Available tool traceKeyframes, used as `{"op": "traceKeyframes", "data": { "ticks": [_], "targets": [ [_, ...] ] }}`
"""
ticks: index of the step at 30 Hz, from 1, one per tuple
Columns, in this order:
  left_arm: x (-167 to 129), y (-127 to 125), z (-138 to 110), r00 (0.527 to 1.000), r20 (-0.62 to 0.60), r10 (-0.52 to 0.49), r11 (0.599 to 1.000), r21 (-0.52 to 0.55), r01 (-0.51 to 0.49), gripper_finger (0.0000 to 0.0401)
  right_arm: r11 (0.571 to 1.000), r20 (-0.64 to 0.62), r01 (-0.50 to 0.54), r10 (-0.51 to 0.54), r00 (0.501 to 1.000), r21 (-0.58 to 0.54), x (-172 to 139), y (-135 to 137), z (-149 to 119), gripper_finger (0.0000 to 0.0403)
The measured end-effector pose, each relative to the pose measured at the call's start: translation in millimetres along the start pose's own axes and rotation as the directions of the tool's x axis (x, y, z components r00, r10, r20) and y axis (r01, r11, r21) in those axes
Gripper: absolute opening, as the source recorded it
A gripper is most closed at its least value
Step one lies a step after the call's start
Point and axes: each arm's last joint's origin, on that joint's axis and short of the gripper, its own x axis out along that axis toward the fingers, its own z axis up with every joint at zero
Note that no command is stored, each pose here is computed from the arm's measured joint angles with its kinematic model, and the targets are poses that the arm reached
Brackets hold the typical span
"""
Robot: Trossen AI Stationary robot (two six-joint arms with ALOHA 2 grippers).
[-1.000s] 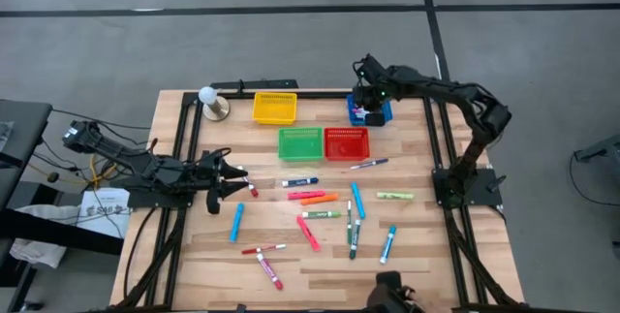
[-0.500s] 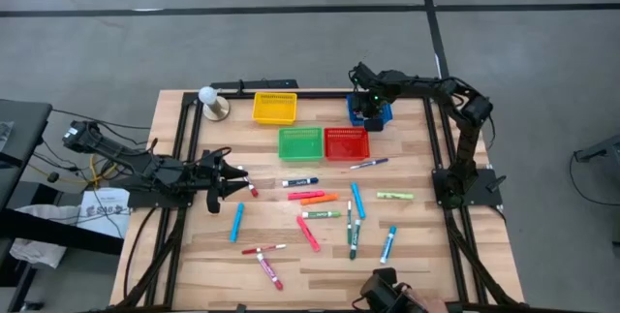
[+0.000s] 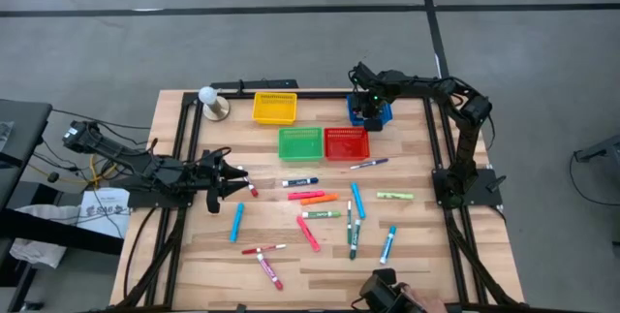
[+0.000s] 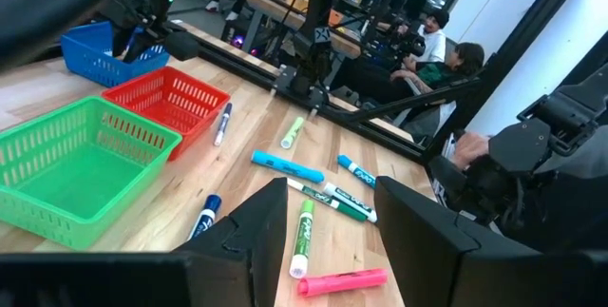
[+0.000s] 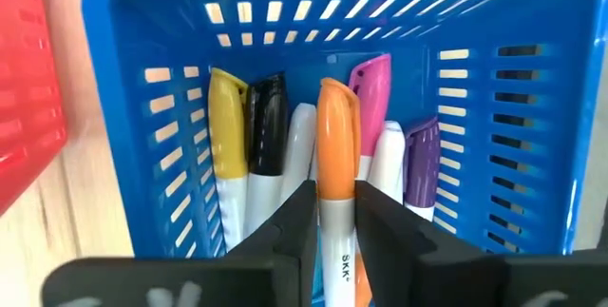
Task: Pick & Place Markers
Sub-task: Put the orange highlighter into the blue bin, then put the green marker into the red bin
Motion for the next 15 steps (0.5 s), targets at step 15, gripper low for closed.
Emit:
{"op": "traceKeyframes", "data": {
  "ticks": [15],
  "targets": [
    [0.0, 0.0, 0.0, 1.0, 0.0, 0.0, 1.0, 0.001, 0.0, 0.0159, 0.984, -0.176, 0.16, -0.171, 0.97, -0.073, -2.6, 13.6, 13.3, 0.0145]
  ]
}}
